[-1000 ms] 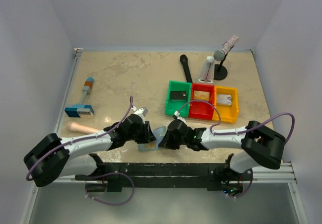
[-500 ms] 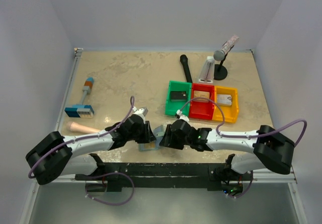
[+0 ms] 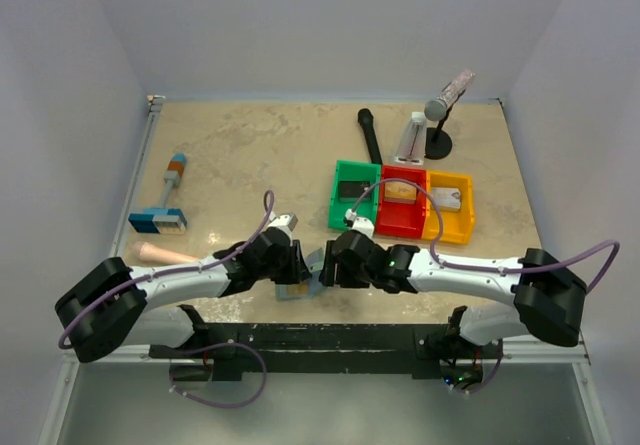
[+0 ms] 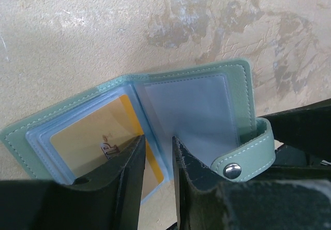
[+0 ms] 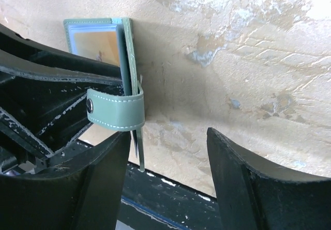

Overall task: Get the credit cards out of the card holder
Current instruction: Remove the credit card from the card holder.

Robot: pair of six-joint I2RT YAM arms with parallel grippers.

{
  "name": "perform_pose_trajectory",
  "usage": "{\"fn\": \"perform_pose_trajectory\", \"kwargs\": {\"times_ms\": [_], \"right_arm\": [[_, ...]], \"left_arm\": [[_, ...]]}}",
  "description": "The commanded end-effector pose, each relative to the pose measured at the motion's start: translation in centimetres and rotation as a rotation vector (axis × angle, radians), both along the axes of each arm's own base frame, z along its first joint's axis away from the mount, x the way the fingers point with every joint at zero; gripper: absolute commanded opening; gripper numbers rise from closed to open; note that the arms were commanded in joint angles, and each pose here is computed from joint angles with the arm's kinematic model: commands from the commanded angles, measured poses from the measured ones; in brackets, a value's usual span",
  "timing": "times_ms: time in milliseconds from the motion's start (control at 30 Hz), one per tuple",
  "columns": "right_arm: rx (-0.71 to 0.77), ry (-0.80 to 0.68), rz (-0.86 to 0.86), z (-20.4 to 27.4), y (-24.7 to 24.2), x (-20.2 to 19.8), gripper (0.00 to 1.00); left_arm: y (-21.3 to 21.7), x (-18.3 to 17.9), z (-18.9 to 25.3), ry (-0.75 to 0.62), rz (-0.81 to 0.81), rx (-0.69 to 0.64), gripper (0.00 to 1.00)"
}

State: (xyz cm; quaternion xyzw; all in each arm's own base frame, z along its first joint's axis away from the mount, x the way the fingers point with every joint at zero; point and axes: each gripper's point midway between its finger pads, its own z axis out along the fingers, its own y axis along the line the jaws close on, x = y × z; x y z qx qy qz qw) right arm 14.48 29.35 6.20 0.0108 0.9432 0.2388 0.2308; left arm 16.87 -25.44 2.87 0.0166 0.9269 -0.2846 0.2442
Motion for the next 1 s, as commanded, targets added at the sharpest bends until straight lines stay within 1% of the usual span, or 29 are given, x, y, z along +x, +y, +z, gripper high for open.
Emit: {"fn": "perform_pose_trajectory", "kwargs": {"times_ms": [0, 233, 400, 533, 633, 733, 833, 900, 967], "right_arm": [[-0.028, -0.066, -0.019, 1.6, 0.3, 1.5, 0.65], [-0.017, -0.1, -0.102, 2.8, -0.6, 2.9, 0.65], [-0.028, -0.081, -0.177, 2.0, -2.5, 3.6, 0.65], [-0.009, -0.065, -0.241, 1.5, -4.1, 4.3, 0.64], [-0.008, -0.056, -0.265, 1.1, -5.2, 4.6, 0.63], [-0.001, -0.075, -0.253, 1.4, -5.7, 4.7, 0.6], [0.002, -0.111, -0.227, 2.1, -6.1, 4.7, 0.53], [0.019, -0.16, -0.179, 3.4, -5.9, 4.6, 0.47], [0.064, -0.206, -0.09, 5.0, -4.8, 4.3, 0.46]], "left_arm": [[2.5, -0.8, -2.4, 0.018, -0.013, 0.15, 0.33], [2.8, -0.9, -2.7, 0.004, -0.031, 0.194, 0.33], [2.9, -1.0, -3.2, 0.008, -0.042, 0.215, 0.32], [3.0, -1.1, -3.6, 0.01, -0.051, 0.229, 0.32], [3.0, -1.1, -3.6, 0.009, -0.055, 0.234, 0.32], [2.9, -1.0, -3.6, 0.008, -0.057, 0.233, 0.32], [2.7, -1.0, -3.6, 0.008, -0.059, 0.231, 0.32], [2.7, -0.9, -3.6, 0.007, -0.059, 0.228, 0.32], [2.6, -0.9, -3.6, 0.006, -0.06, 0.226, 0.32]]}}
